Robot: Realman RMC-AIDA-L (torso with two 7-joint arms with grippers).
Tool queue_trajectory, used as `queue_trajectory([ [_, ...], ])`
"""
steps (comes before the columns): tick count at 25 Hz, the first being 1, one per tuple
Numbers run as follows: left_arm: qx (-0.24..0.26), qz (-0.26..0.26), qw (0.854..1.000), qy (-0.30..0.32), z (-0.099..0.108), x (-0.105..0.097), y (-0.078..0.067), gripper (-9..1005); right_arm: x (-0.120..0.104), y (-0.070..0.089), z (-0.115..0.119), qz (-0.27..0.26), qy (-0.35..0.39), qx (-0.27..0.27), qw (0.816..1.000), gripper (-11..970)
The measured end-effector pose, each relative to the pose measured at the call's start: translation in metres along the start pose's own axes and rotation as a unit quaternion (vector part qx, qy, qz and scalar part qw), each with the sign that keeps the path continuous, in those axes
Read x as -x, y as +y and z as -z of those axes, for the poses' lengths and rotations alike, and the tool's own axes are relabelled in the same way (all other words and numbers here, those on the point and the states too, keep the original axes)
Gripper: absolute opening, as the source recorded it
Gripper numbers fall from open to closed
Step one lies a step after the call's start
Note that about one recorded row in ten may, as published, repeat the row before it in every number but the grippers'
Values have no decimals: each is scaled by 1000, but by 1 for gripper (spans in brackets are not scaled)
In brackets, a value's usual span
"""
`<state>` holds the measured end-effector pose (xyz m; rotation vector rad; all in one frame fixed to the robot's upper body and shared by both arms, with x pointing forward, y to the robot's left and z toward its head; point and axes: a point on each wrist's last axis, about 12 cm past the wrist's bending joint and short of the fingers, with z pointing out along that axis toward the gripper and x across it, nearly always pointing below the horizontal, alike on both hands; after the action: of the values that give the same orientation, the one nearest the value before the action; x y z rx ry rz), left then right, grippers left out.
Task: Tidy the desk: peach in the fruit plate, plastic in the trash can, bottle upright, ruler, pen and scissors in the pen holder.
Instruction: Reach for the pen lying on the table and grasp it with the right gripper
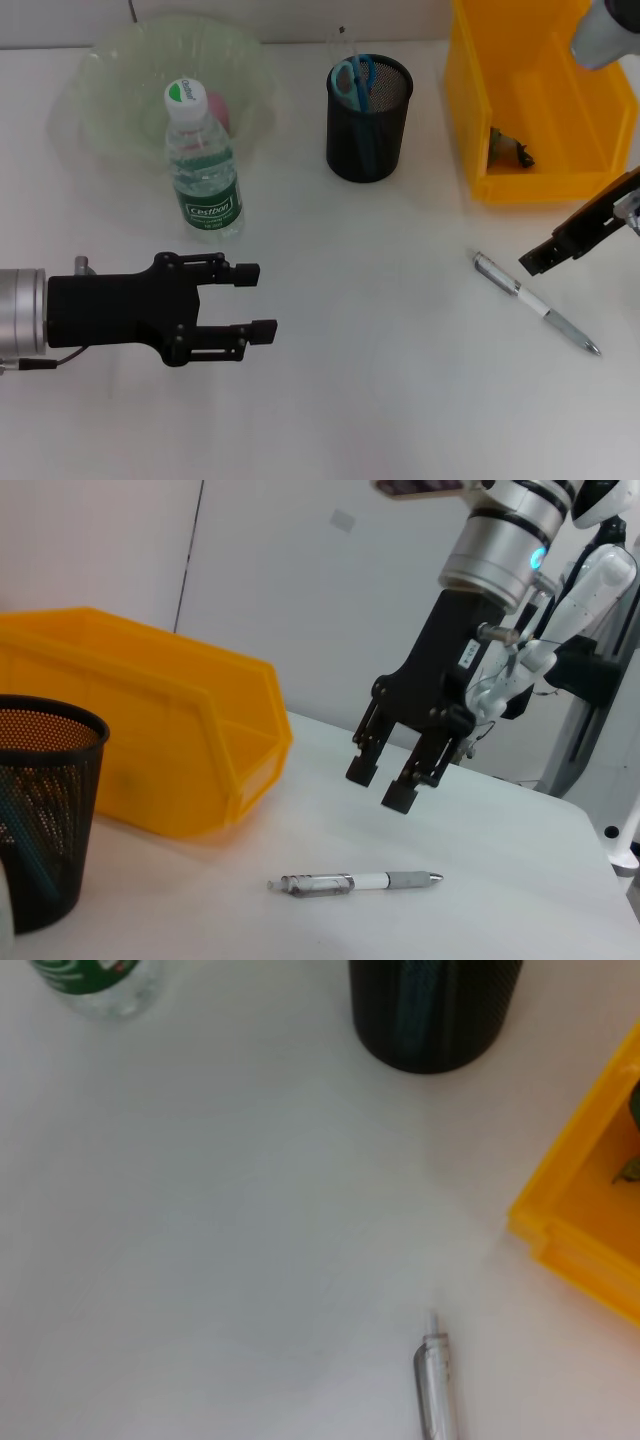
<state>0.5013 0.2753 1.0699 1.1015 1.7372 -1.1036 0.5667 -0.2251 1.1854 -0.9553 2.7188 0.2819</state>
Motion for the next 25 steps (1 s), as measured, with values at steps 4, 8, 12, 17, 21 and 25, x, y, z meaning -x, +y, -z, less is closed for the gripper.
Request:
queue_trajectory([
  [4, 0, 0, 1000, -1, 0, 1, 0, 730, 0, -1, -19, -4, 11, -1, 1000, 578],
  [8, 3, 1, 1000, -2, 0, 0, 1, 731, 0, 0, -28, -2, 17, -1, 1000, 462],
  [12, 4, 2, 1000, -1, 1, -1, 0, 731, -2, 2, -38, 2, 31, 2, 1000, 326],
  [17, 7, 1, 1000, -1, 1, -2, 1, 731, -6, 2, -45, -2, 41, 6, 999, 324],
  [21, 9, 2, 1000, -1, 0, -3, 1, 731, -9, 1, -47, -2, 45, 6, 999, 323],
  [25, 10, 4, 1000, -2, -1, -3, 1, 731, -12, -1, -50, 2, 51, -8, 999, 322],
])
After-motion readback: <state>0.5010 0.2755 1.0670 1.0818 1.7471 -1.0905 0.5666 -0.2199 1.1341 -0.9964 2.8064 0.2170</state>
